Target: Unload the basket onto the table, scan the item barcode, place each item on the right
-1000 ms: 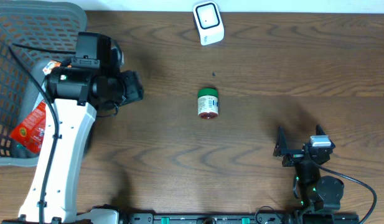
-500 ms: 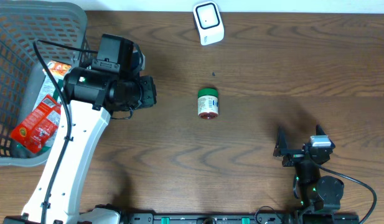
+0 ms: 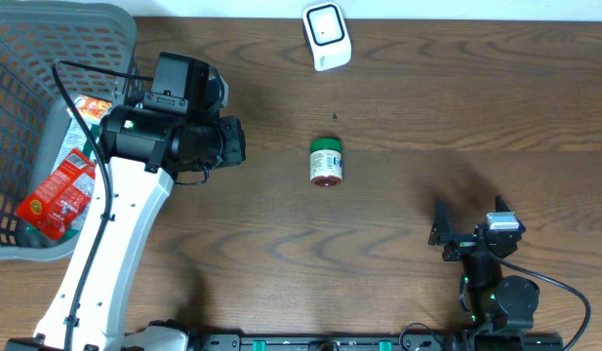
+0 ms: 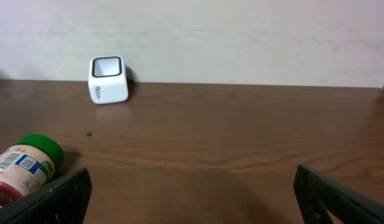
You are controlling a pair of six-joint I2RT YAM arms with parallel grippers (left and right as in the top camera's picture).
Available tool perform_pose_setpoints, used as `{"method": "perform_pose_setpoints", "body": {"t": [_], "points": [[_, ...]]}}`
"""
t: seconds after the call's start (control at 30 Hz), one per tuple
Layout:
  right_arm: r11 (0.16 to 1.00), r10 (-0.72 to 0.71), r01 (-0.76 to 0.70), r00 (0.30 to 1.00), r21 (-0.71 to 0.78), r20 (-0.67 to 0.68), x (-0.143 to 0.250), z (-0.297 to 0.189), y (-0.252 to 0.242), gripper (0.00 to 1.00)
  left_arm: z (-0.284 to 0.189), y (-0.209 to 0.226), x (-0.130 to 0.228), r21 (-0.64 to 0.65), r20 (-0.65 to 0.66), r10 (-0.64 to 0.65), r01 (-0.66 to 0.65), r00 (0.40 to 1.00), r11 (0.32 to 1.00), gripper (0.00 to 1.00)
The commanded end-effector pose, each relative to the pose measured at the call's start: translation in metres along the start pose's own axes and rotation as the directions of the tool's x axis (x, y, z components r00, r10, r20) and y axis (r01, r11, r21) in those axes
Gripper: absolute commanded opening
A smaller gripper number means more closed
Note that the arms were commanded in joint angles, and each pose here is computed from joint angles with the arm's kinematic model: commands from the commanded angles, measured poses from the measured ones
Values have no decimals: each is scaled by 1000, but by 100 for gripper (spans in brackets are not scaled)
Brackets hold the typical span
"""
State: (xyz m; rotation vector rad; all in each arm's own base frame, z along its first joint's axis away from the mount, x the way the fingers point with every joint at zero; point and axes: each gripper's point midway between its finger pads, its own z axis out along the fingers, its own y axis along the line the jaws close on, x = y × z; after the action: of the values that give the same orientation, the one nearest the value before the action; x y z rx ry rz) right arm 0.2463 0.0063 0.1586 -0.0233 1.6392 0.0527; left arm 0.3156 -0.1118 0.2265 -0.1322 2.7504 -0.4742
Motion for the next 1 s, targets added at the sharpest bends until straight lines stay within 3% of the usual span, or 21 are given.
{"method": "perform_pose_setpoints", "body": {"t": [0.0,0.17,0.4,0.7,0.97], "points": [[1000,14,-14,1000,-7,-1,1,0,1,99,0,4,-1,-29,10,27,-27,1000,999,25],[1000,14,-14,1000,-7,-1,1,0,1,99,0,14,-5,-89,31,28,-25,999,996,38],[1000,14,-14,1000,-7,-1,1,0,1,99,-6,9,-16,-74,74,38,-32,997,997,39],[1000,14,-14,1000,-7,-1,1,0,1,99,-75,1,-50,-139,238,83,-51,968,989,47],[1000,14,-14,1000,-7,-1,1,0,1,99,-51,24,-5,-205,49,47,-36,998,978,53]]}}
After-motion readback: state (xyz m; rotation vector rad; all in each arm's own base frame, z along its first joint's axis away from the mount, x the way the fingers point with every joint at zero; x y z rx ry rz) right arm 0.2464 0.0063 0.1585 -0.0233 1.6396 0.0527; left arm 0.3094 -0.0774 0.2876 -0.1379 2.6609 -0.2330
